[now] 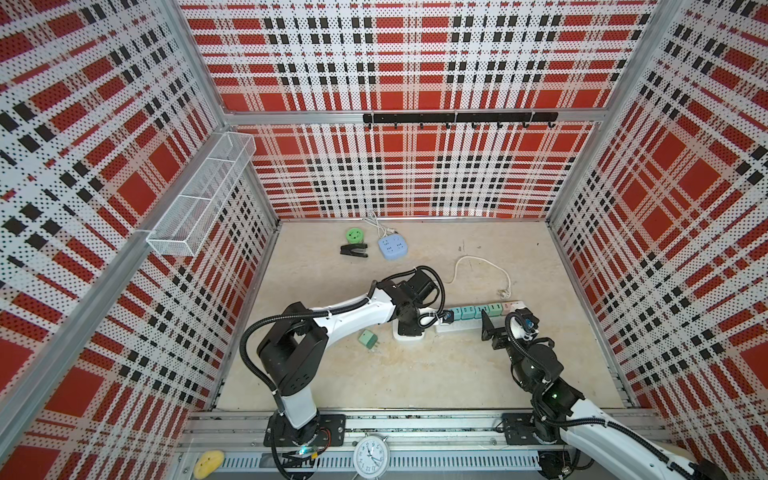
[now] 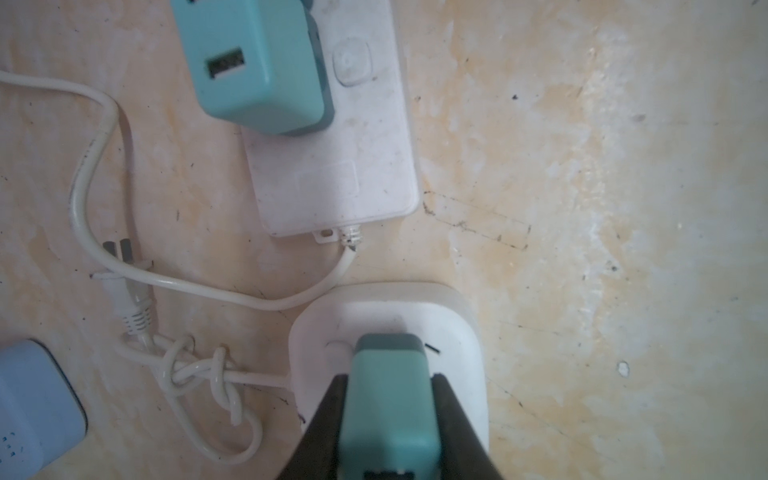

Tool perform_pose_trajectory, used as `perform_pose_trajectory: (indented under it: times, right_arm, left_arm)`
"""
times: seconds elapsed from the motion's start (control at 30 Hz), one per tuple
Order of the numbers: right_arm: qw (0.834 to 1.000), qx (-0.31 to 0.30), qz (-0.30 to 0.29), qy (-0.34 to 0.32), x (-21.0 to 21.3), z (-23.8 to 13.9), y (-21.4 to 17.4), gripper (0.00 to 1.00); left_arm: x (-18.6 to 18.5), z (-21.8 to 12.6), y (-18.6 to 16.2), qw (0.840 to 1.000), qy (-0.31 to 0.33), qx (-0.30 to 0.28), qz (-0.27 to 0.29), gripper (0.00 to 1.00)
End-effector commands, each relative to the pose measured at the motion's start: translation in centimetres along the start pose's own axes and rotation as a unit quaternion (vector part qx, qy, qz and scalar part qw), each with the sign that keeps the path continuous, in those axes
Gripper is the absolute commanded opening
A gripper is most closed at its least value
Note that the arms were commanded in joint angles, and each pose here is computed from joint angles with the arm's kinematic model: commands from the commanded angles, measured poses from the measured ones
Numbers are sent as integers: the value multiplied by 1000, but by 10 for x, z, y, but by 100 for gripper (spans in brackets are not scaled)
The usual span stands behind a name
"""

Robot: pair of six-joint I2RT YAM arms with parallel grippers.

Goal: Insert the plug
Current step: 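Press the teal charger down into the white power cube with the left gripper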

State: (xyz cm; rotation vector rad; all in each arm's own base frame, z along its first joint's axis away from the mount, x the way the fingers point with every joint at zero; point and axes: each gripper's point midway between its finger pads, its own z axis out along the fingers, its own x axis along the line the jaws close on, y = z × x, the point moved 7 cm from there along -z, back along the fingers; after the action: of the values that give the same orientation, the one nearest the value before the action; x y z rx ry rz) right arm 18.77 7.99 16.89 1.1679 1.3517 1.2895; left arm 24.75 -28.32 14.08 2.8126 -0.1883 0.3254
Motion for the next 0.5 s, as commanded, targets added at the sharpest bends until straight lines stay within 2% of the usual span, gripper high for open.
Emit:
perform_pose_trajectory:
  times: [0.0, 0.47]
  right_arm:
    - [1000, -24, 18, 1, 1, 2, 15, 100]
    - [1000, -21, 18, 2, 1, 3, 14, 100]
  left_arm:
    - [-3, -7, -1, 1000, -4, 6, 7, 0]
    - [-6, -12, 1, 1000, 2, 6, 8, 0]
